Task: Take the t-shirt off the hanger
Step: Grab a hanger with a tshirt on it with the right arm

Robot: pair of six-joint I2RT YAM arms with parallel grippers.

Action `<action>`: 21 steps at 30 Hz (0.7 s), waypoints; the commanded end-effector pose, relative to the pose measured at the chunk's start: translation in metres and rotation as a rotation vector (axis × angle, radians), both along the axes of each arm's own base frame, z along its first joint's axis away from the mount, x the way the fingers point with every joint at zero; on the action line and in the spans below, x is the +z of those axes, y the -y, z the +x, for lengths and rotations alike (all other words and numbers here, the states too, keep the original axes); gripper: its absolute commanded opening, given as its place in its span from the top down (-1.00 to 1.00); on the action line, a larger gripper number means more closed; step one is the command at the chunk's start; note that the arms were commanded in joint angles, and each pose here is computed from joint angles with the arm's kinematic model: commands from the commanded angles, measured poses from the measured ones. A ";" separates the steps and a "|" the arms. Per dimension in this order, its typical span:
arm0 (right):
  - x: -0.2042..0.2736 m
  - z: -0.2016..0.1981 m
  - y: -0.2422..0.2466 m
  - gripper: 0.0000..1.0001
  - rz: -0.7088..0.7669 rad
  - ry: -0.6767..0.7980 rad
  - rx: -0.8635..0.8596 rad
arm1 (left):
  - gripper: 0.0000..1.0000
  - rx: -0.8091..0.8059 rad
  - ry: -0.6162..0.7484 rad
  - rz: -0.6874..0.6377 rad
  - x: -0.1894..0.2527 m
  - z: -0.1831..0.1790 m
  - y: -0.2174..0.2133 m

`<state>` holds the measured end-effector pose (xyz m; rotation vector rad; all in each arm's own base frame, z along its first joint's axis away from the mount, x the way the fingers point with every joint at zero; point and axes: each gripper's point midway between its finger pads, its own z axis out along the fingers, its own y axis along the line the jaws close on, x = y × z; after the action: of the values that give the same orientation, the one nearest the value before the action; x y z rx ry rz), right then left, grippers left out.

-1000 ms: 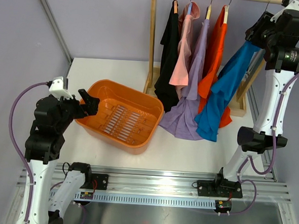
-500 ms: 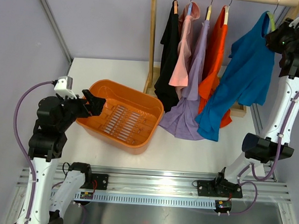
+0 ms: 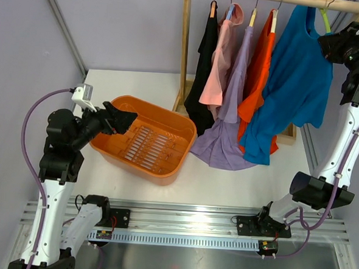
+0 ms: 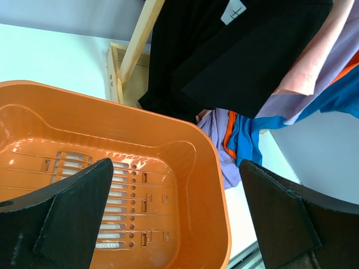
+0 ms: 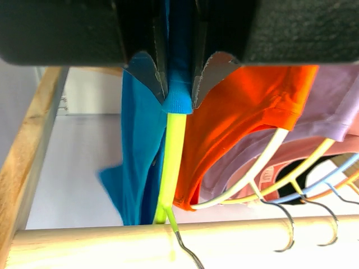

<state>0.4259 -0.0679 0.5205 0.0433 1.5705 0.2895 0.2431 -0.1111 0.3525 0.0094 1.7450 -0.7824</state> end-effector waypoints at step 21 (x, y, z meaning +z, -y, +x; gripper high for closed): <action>-0.040 -0.148 -0.076 1.00 -0.246 0.015 0.203 | -0.98 -0.179 0.025 -0.071 0.014 -0.004 0.048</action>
<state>0.2997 -0.0038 0.4919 -0.1900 1.5897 0.2967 0.2349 -0.1436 0.3572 0.0821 1.7408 -0.9399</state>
